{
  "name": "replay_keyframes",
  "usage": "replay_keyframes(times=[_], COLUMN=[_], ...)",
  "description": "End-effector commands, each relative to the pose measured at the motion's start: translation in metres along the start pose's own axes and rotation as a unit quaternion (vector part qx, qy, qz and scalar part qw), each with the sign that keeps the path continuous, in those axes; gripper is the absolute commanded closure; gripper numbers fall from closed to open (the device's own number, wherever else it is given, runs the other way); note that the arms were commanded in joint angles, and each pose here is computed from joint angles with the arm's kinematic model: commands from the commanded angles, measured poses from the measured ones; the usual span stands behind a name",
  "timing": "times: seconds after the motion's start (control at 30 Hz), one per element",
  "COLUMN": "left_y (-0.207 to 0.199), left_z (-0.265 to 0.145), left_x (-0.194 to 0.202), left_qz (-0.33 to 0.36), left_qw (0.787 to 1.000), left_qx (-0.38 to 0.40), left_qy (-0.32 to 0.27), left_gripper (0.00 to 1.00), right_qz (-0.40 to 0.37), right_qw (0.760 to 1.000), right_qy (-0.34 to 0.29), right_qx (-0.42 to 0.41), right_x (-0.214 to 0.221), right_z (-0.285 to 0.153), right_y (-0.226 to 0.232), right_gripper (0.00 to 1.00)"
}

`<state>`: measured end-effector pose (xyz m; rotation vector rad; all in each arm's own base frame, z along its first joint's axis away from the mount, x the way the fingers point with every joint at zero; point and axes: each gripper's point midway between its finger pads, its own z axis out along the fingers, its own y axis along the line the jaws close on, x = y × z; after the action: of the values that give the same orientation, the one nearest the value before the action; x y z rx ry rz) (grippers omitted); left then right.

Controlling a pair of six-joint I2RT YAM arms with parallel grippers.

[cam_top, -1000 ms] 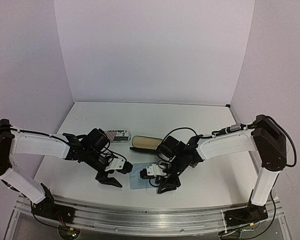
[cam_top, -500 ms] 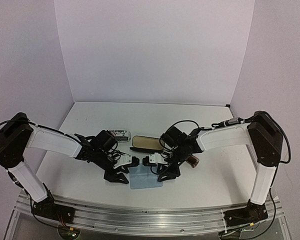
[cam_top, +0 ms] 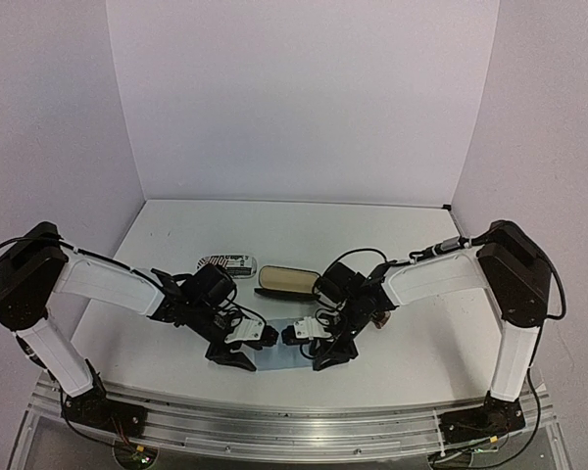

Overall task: Organize the sunglasses
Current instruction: Fold the glasses cleaning cloth at the center of the board.

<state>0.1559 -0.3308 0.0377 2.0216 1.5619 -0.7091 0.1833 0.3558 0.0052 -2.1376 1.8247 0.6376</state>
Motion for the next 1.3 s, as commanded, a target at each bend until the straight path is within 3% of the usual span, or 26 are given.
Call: replay_keyframes(times=[0.0, 0.13, 0.2, 0.4, 0.77, 1.13, 1.27], left_y=[-0.001, -0.004, -0.007, -0.013, -0.009, 0.001, -0.002], left_z=[0.005, 0.007, 0.010, 0.014, 0.021, 0.029, 0.028], left_x=[0.004, 0.012, 0.019, 0.037, 0.029, 0.049, 0.047], left_qz=[0.024, 0.041, 0.063, 0.112, 0.133, 0.136, 0.130], left_qw=[1.000, 0.999, 0.998, 0.992, 0.990, 0.986, 0.987], left_qx=[0.001, 0.005, 0.003, 0.002, -0.009, -0.031, -0.024], left_qy=[0.000, 0.017, 0.031, 0.050, 0.051, 0.094, 0.089], left_gripper=[0.50, 0.50, 0.50, 0.52, 0.57, 0.77, 0.92], right_qz=[0.003, -0.001, 0.006, 0.049, 0.069, 0.090, 0.093], right_qw=[0.999, 0.998, 0.997, 0.997, 0.997, 0.995, 0.994], right_qy=[0.031, 0.061, 0.073, 0.063, 0.017, -0.026, -0.034], right_qx=[0.007, 0.011, 0.015, 0.003, -0.012, -0.031, -0.035], right_x=[0.010, 0.023, 0.027, 0.026, -0.001, -0.018, -0.020], right_z=[0.011, 0.018, 0.021, 0.018, 0.005, -0.007, -0.009], right_y=[-0.004, 0.005, 0.009, 0.020, 0.027, 0.026, 0.024], right_gripper=[0.64, 0.73, 0.83, 0.99, 1.00, 1.00, 1.00])
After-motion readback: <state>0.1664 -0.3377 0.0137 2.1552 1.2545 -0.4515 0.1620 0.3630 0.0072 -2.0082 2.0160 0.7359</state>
